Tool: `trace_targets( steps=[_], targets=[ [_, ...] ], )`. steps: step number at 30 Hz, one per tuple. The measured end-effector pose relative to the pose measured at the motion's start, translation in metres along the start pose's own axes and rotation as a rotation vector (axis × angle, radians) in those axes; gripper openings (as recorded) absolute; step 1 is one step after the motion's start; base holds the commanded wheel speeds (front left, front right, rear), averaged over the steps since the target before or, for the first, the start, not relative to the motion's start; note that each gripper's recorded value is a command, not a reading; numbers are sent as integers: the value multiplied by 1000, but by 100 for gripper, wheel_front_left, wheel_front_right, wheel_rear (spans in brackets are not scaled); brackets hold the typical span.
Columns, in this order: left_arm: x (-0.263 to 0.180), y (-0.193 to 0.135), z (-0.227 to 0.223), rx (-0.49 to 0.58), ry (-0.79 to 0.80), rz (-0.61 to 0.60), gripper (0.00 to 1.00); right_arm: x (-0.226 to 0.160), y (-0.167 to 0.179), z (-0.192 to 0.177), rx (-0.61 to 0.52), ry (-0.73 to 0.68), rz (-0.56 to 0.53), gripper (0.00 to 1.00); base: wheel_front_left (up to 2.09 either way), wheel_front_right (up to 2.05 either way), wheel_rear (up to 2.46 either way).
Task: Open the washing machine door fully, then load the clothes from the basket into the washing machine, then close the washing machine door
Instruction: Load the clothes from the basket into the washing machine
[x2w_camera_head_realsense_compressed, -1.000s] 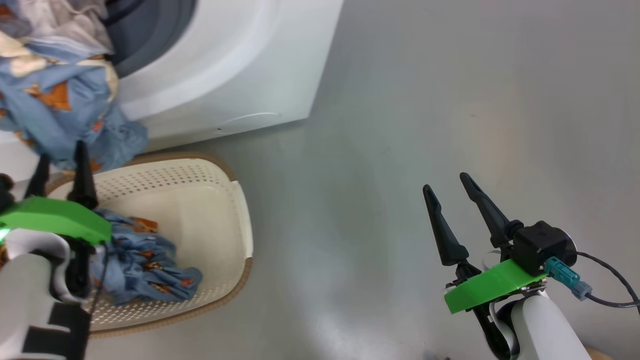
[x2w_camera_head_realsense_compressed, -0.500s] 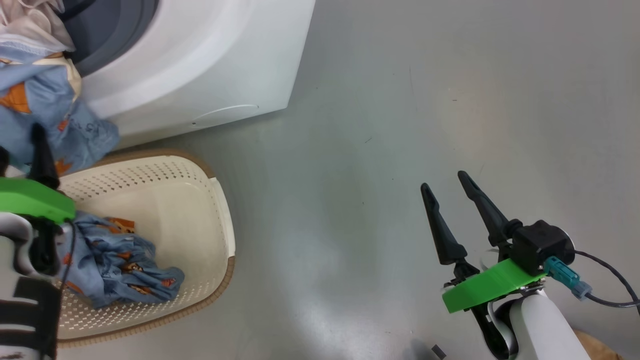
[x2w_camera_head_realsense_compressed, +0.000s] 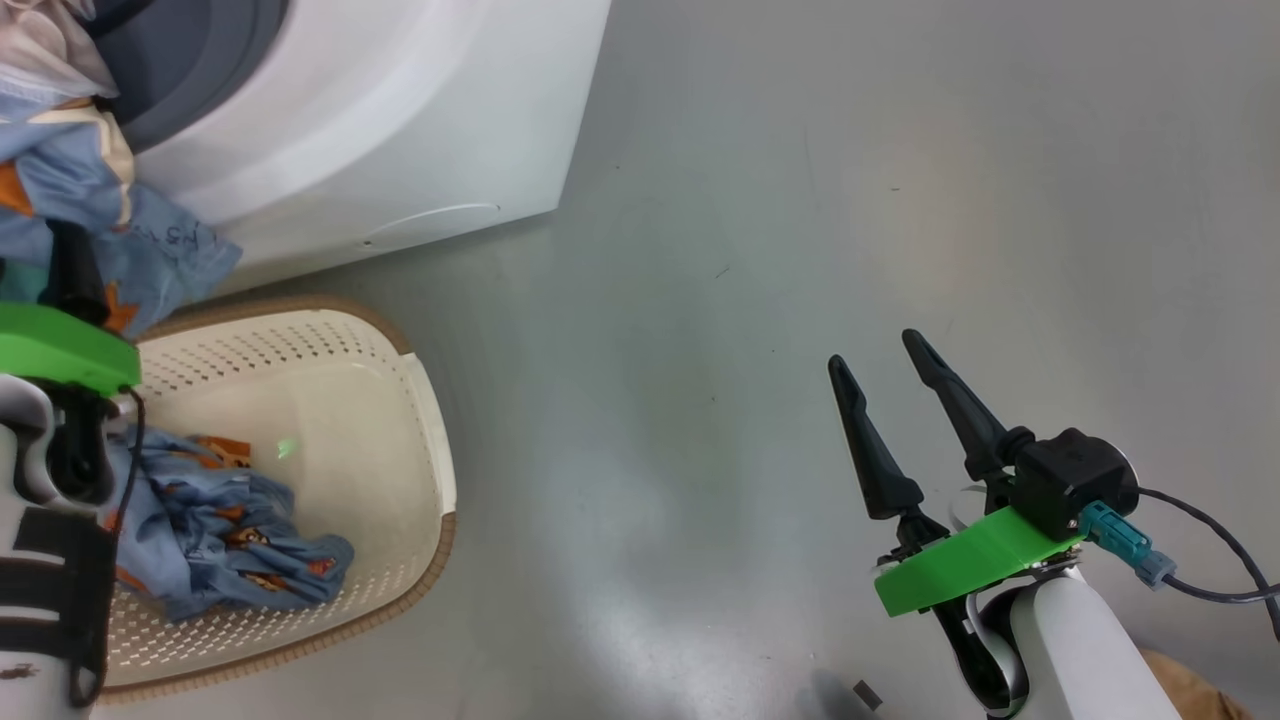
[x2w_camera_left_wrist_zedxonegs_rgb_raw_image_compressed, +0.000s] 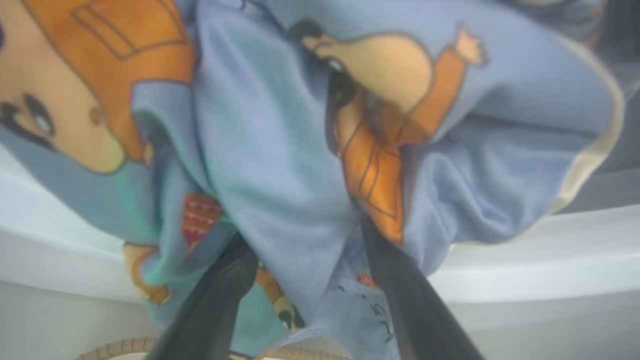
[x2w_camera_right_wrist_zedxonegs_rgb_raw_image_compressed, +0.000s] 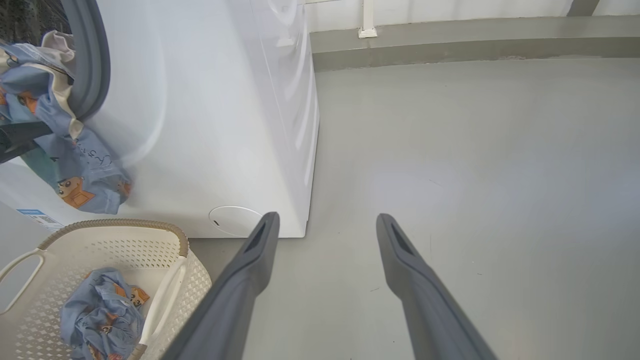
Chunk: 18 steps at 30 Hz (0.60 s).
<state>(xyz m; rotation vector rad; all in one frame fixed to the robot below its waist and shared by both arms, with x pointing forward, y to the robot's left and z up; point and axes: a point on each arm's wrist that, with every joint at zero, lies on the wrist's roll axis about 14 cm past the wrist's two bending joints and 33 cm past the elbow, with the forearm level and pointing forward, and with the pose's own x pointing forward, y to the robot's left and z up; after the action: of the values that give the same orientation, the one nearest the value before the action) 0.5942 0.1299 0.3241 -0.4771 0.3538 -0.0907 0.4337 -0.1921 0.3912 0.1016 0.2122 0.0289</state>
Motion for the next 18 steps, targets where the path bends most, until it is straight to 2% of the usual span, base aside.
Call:
trace_targets(
  steps=[1,2,3,7,8,9,18],
  targets=[
    [1,-1,2,-1,-4,-3,98,0,0,0,0,1,-1,100,0,0,0],
    [2,-2,2,-1,-5,-4,80,0,-1,0,-1,1,-2,100,0,0,0],
    [2,-2,2,2,-7,-6,53,0,-1,1,-1,-1,-3,100,0,0,0],
    [3,-6,2,8,-7,-12,26,1,-2,4,3,-11,-5,100,0,0,0],
    [2,-6,3,6,-8,-13,11,1,-2,4,3,-11,-5,100,0,0,0],
    [2,-6,4,4,-9,-11,0,2,-2,4,3,-12,-4,100,0,0,0],
    [-5,-9,27,-1,-79,-19,0,2,2,10,9,-27,7,100,0,0,0]
  ],
)
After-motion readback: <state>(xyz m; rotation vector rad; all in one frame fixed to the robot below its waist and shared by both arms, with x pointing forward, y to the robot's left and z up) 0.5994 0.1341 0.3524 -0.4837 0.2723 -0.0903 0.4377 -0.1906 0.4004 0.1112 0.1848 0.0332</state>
